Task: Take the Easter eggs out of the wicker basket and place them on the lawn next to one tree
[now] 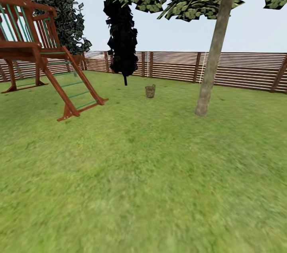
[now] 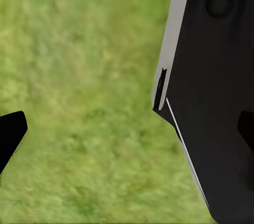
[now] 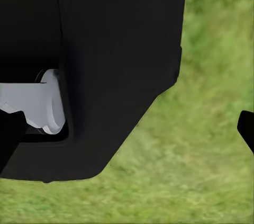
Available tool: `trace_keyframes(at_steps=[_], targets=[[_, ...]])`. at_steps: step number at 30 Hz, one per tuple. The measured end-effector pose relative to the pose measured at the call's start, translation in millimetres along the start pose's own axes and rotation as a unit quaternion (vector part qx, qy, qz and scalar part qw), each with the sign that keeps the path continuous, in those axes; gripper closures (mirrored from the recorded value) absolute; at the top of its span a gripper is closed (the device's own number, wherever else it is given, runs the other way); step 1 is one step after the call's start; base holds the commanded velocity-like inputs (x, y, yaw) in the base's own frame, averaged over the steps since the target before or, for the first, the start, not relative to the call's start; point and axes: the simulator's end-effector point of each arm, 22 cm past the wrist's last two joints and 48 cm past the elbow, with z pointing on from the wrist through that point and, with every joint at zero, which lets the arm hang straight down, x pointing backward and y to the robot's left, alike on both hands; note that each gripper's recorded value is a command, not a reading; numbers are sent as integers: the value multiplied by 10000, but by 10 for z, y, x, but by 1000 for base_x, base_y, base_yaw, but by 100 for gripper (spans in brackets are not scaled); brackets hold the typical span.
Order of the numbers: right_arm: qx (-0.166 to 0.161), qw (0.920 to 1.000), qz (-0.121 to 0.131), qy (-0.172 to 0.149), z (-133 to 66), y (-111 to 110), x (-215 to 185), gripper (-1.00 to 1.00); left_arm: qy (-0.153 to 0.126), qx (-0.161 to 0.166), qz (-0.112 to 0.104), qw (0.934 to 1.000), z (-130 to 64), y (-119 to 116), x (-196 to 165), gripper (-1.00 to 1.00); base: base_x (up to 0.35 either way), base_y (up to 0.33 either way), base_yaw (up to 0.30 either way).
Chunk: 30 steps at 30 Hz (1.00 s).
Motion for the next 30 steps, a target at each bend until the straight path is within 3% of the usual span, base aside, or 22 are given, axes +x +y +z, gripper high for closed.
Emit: trace_keyframes(at_steps=[30], targets=[[-1, 10000, 0, 0, 0, -1, 0, -100, -2, -1, 0, 10000, 0, 0, -2, -100, 312, 96, 0]])
